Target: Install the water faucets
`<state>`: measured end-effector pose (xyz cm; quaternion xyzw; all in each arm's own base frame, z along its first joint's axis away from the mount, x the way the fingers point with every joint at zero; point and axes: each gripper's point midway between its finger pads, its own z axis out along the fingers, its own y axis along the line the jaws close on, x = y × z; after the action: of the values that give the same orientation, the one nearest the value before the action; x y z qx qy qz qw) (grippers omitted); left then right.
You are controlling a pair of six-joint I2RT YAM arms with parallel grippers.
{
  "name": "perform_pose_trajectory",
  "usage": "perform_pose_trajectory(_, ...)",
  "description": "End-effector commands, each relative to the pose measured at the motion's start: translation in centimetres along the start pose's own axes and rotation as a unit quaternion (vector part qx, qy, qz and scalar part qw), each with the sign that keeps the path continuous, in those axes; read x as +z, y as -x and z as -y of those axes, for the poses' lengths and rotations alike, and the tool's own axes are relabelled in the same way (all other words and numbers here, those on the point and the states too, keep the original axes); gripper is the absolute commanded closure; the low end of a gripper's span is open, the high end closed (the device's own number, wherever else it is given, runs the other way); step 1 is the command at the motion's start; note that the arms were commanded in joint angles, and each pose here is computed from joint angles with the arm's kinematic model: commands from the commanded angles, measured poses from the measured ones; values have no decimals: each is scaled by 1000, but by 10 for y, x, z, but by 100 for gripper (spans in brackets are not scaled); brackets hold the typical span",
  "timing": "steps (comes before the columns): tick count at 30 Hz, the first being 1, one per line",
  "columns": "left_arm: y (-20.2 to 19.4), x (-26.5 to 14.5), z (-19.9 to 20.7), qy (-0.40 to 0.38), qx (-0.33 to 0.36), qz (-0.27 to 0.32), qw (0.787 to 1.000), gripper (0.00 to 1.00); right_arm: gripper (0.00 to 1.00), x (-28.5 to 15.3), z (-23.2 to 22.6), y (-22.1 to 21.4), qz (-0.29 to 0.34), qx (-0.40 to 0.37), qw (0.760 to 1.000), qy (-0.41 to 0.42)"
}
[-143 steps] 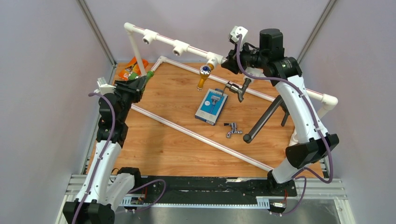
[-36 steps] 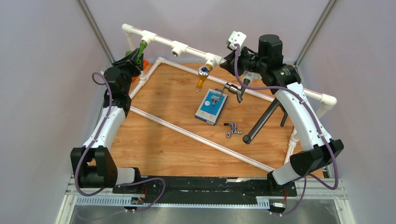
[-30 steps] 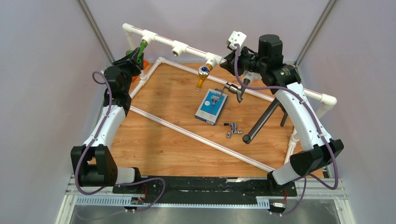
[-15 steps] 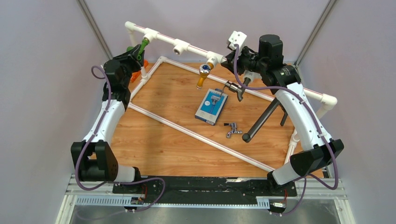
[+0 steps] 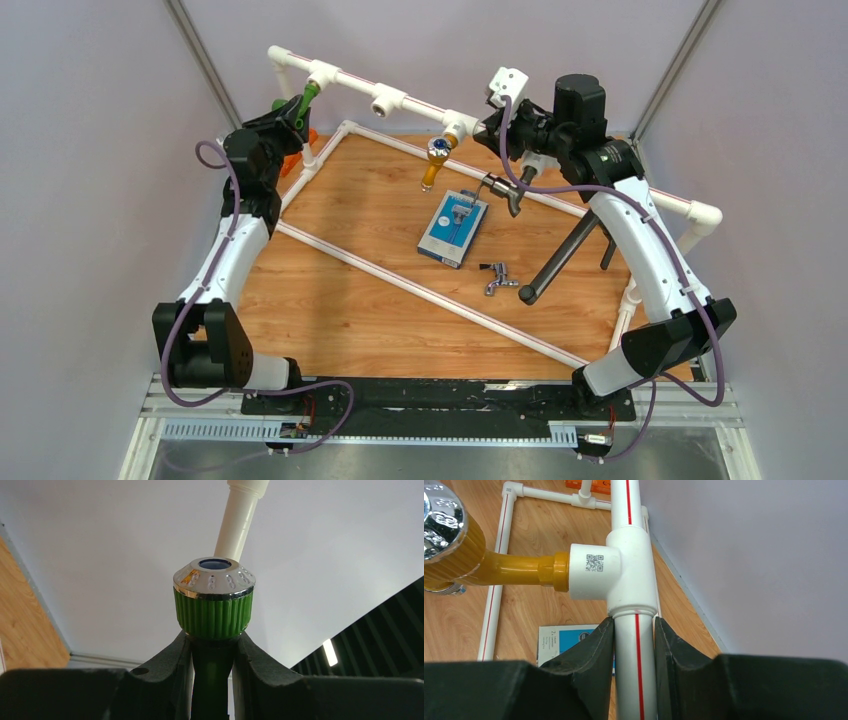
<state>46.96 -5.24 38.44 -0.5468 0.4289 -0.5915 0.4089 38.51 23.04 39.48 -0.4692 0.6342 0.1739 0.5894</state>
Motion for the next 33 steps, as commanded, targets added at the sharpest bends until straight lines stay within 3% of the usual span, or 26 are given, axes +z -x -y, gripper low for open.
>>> perform_pose_trajectory(1,-42,0,-7,-8,41,-77,996,100,100,-14,-66,22,23,42,993,107)
perform_pose_trajectory(12,-39,8,-21,-8,87,-78,993,100,100,-15,-70,23,24,33,993,113)
perform_pose_trajectory(21,-47,11,-6,-21,134,-83,987,100,100,-15,-72,21,21,31,992,117)
perform_pose_trajectory(33,-76,5,-10,-10,78,-100,992,100,100,-14,-74,22,21,30,992,120)
